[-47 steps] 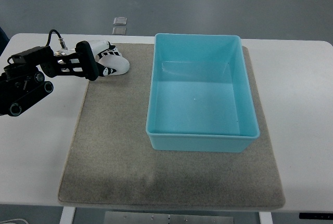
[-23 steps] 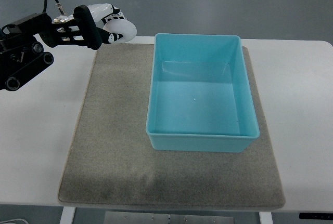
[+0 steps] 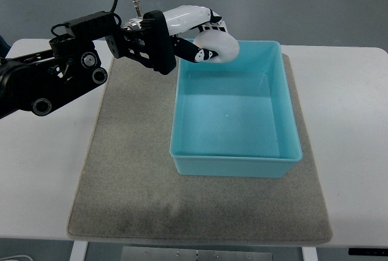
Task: Place white toy into blue box with left hand
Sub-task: 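Lift the white toy and carry it over the blue box, then open the left hand to release the toy into the box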
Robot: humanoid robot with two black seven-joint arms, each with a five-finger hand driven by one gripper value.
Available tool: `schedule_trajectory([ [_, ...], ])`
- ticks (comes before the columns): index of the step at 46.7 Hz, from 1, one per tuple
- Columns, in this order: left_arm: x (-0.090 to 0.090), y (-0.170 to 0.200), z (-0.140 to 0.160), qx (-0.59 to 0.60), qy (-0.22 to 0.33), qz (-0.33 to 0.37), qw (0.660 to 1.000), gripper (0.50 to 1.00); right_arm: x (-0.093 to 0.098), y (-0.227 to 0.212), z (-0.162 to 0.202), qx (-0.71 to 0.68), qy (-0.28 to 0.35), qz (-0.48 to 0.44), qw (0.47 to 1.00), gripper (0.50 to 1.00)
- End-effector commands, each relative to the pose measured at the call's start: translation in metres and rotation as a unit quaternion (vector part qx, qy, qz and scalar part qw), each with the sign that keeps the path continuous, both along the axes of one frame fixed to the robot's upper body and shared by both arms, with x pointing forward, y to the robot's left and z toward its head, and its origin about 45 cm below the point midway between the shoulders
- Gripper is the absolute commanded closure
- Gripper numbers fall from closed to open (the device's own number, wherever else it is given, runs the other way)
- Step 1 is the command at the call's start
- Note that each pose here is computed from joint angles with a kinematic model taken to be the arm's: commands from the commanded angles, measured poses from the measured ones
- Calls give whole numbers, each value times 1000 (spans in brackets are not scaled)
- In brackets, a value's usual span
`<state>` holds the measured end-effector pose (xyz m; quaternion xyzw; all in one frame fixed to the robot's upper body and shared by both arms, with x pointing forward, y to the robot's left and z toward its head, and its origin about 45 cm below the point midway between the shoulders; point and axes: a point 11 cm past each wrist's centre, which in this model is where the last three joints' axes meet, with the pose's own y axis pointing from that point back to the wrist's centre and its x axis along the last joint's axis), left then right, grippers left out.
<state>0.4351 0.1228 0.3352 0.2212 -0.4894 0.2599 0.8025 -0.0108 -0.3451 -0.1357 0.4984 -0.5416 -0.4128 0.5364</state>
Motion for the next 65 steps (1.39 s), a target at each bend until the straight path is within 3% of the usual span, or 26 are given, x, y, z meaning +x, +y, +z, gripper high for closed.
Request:
schedule_trajectory([
  [1, -9, -14, -10, 5, 21, -24, 999, 1000, 0, 0, 0, 0, 0, 0, 1000, 564],
  [11, -29, -33, -51, 57, 58, -64, 995, 1000, 0, 0, 0, 0, 0, 0, 1000, 564],
  [20, -36, -31, -72, 85, 72, -69, 991, 1000, 0, 0, 0, 0, 0, 0, 1000, 564],
  [24, -38, -30, -78, 93, 77, -71, 990, 937, 0, 0, 0, 0, 0, 0, 1000, 564],
  [28, -40, -29, -83, 96, 81, -73, 989, 738, 0, 0, 0, 0, 0, 0, 1000, 564],
  [35, -40, -29, -84, 87, 83, -68, 990, 538, 0, 0, 0, 0, 0, 0, 1000, 562],
  [41, -41, -30, -84, 85, 86, -70, 990, 508, 0, 0, 0, 0, 0, 0, 1000, 564],
  [57, -38, -27, -78, 73, 84, -63, 992, 508, 0, 0, 0, 0, 0, 0, 1000, 564],
  [65, -28, -23, -56, -15, 113, -35, 993, 508, 0, 0, 0, 0, 0, 0, 1000, 564],
])
